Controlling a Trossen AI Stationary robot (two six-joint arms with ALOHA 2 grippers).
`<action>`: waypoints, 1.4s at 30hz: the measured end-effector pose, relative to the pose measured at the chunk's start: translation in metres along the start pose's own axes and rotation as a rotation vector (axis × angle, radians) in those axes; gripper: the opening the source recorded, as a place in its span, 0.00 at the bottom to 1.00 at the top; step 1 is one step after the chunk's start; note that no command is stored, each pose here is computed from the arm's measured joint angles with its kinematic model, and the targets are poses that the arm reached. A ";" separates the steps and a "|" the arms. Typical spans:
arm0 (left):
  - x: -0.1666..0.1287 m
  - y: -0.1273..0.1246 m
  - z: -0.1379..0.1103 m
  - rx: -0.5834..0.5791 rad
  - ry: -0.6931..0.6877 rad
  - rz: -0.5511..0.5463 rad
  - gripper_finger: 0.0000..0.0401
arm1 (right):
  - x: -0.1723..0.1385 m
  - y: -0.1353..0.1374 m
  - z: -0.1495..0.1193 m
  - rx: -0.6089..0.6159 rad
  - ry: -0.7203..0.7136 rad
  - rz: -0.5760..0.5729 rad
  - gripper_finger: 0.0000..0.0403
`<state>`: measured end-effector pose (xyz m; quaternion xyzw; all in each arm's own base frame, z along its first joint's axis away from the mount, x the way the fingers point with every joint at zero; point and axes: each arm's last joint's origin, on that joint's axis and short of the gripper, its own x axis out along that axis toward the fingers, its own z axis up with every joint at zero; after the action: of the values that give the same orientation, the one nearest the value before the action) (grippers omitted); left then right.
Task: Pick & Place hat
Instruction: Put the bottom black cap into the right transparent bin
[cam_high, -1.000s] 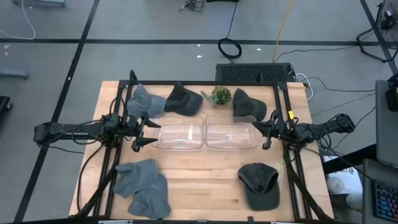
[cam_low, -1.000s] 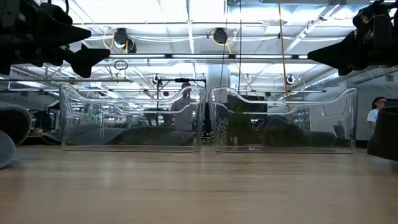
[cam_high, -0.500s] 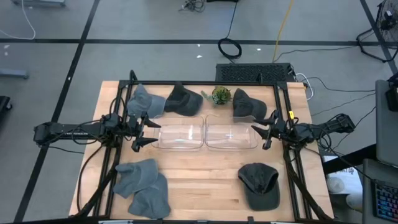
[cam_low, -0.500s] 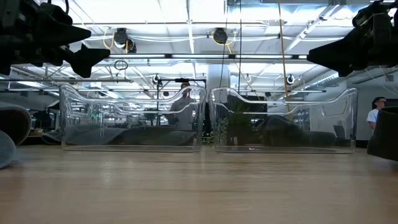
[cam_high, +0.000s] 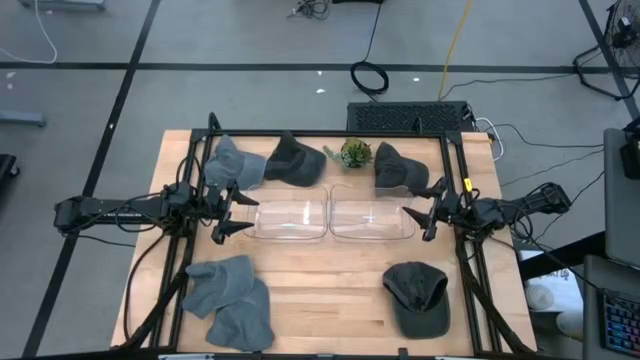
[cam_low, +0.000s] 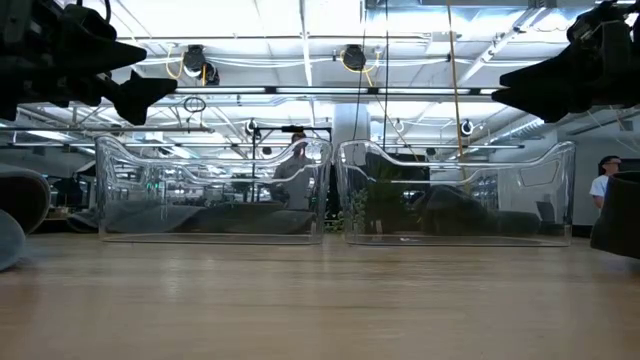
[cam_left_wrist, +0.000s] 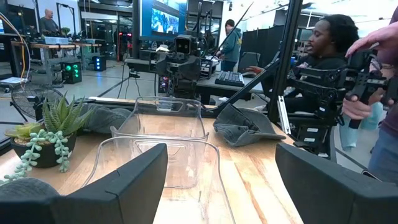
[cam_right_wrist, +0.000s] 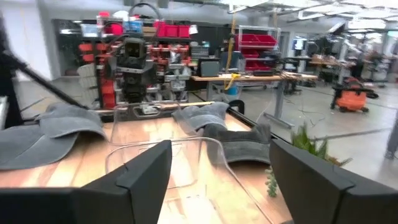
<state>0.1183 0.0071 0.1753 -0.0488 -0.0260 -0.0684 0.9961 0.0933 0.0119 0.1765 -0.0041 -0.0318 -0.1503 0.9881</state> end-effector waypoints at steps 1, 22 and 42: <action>0.000 0.000 0.000 0.000 0.001 0.000 0.76 | 0.000 0.000 0.000 -0.007 0.005 0.004 0.65; 0.000 0.000 0.000 0.000 0.001 0.000 0.76 | 0.028 0.011 0.135 0.001 0.174 -0.107 0.64; 0.000 0.000 0.000 0.000 0.001 0.000 0.76 | 0.076 0.036 0.261 0.002 0.329 -0.211 0.66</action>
<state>0.1184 0.0071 0.1752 -0.0489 -0.0257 -0.0683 0.9961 0.1604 0.0288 0.4423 0.0250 0.1295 -0.2516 0.9588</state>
